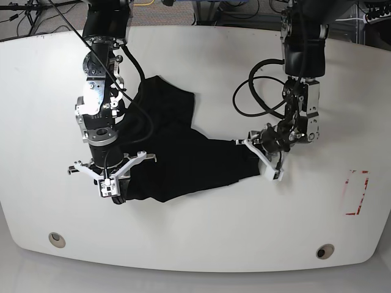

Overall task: Fold the T-shirt properly
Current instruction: 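Lift the T-shirt high with both grippers, spreading the edges apart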

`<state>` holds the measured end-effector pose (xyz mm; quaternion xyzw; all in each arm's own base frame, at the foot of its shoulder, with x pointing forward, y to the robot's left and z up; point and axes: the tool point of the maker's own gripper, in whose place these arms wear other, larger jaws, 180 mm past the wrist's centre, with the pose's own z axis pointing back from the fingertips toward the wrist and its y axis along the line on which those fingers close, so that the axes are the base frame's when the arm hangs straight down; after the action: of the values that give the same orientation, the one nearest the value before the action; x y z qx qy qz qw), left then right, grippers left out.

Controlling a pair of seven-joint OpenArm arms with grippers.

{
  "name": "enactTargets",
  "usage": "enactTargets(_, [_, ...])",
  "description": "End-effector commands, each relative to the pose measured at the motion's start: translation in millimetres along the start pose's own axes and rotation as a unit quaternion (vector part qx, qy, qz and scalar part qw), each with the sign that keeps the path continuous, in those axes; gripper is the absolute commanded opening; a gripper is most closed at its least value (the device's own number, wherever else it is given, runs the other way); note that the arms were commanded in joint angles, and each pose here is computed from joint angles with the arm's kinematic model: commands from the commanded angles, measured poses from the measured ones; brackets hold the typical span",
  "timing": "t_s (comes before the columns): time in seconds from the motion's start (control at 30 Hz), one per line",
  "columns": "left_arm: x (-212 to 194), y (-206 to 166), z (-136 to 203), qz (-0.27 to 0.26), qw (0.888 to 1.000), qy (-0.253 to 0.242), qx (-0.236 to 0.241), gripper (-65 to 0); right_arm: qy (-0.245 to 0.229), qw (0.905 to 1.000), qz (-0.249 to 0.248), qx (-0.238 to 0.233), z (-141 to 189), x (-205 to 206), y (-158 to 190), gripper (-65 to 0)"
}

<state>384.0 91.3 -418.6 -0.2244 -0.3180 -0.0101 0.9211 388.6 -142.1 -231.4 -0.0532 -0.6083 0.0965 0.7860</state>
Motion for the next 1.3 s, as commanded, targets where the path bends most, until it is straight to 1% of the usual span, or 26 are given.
enactTargets(0.0, [21.8, 6.3, 15.6, -0.002, 0.999, -0.041, 0.005, -64.9, -0.024, 0.9997, 0.001, -0.006, 1.9, 12.4, -4.1, -65.0])
enactTargets(0.23, [39.4, 8.2, 35.0, -0.016, 0.997, -0.077, 0.010, -64.9, -0.012, 0.9999, 0.002, -0.004, 5.8, 1.4, -2.2, -65.0])
enactTargets(0.37, [47.3, 14.1, 52.5, -0.031, 0.995, -0.096, 0.022, -64.9, -0.004, 1.0000, 0.001, -0.001, 9.2, -6.5, 0.3, -65.0])
enactTargets(0.57, [62.9, 8.9, 85.9, -0.082, 0.988, -0.125, 0.035, -65.0, -0.001, 1.0000, -0.001, 0.003, 16.3, -20.0, 4.6, -65.0])
enactTargets(0.63, [66.7, 6.6, 97.6, -0.101, 0.985, -0.135, 0.038, -65.0, 0.002, 1.0000, -0.002, -0.002, 17.5, -23.8, 0.0, -65.0])
enactTargets(0.8, [80.3, -9.9, 125.2, -0.159, 0.972, -0.167, 0.035, -65.0, 0.005, 0.9997, -0.011, -0.019, 17.1, -26.5, -13.0, -65.0])
enactTargets(0.93, [98.4, -11.8, 148.3, -0.175, 0.963, -0.200, 0.047, -65.0, -0.004, 0.9996, -0.011, -0.025, 11.0, -18.0, -19.1, -65.0])
enactTargets(1.0, [105.7, -12.4, 155.5, -0.179, 0.960, -0.207, 0.052, -65.0, -0.015, 0.9995, -0.010, -0.027, 7.2, -8.2, -22.1, -65.0])
enactTargets(1.17, [148.6, -26.3, 180.0, -0.203, 0.945, -0.249, 0.060, -65.0, -0.045, 0.9984, -0.008, -0.034, -1.1, 19.0, -28.6, -65.0])
enactTargets(1.27, [176.2, -34.5, 196.4, -0.213, 0.934, -0.281, 0.064, -65.0, -0.062, 0.9973, -0.007, -0.038, -9.4, 35.9, -32.9, -65.0])
